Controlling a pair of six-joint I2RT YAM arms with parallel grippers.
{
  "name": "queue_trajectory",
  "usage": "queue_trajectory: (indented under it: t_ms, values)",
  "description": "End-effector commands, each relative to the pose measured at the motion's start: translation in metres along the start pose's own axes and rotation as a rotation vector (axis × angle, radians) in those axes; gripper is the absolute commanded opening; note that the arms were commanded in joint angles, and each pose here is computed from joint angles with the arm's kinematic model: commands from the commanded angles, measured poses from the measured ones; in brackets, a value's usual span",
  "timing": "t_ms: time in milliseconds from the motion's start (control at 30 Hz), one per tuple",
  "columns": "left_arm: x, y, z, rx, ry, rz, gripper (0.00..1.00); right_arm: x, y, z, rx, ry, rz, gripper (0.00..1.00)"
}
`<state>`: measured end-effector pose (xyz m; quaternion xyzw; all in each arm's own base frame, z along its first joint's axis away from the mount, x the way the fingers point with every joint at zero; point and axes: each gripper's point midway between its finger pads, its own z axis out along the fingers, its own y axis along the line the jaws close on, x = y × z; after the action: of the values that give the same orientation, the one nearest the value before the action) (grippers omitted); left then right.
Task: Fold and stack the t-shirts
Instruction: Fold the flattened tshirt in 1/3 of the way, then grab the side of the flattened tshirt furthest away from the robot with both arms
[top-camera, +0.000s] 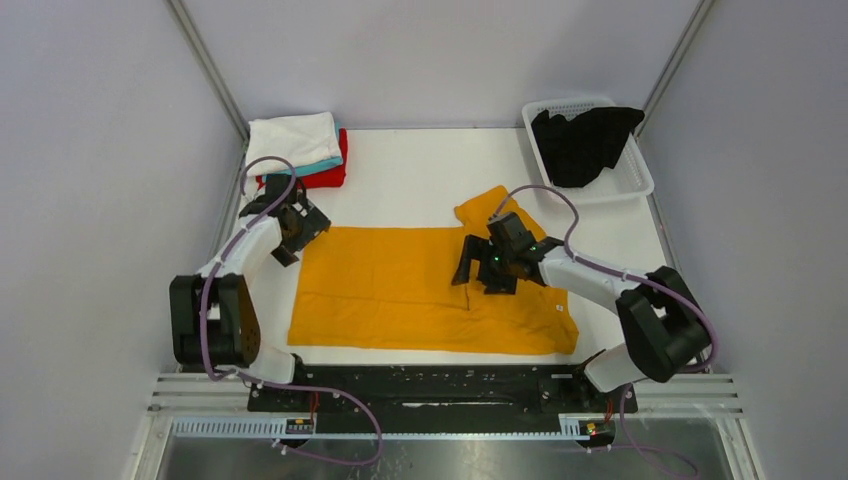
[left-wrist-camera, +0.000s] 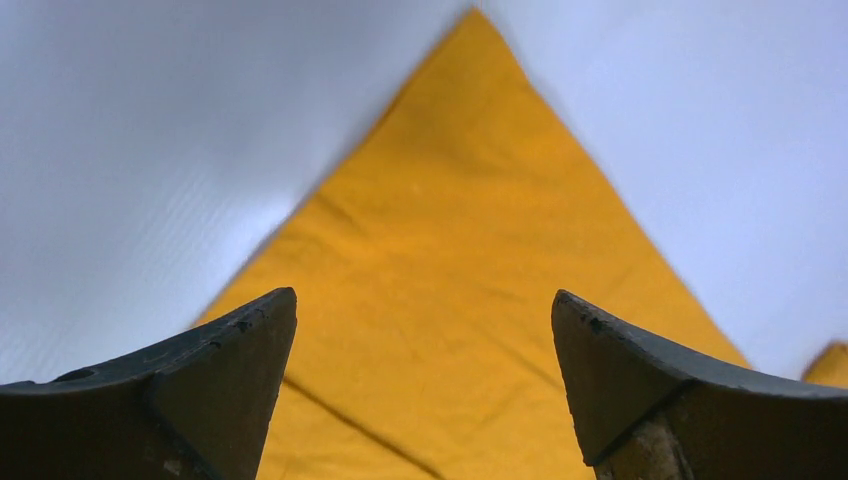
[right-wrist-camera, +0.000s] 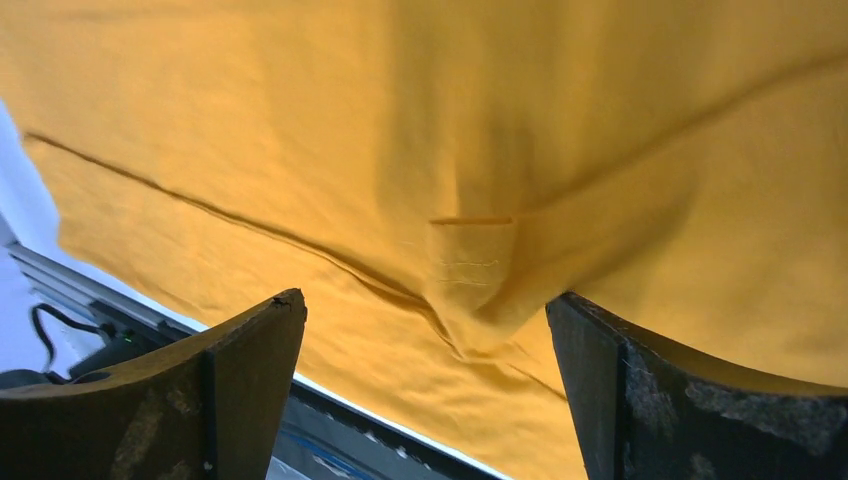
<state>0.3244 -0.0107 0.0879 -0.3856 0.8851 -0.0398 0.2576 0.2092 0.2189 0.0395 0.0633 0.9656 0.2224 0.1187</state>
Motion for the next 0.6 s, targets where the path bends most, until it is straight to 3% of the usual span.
queue_trajectory:
  t_ms: [0,267,567]
  values:
    - [-0.035,-0.008,0.031,-0.034,-0.014,0.001,0.99,-0.06,0.064,-0.012,-0.132,-0.143,-0.074,0.99]
    - [-0.064,-0.022,0.085,-0.129,0.029,0.028,0.94,-0.082,0.052,-0.022,-0.005,-0.213,-0.111,0.99]
    - [-0.043,-0.01,0.106,-0.196,0.115,0.05,0.6,-0.073,0.032,-0.018,0.04,-0.192,-0.107,0.99]
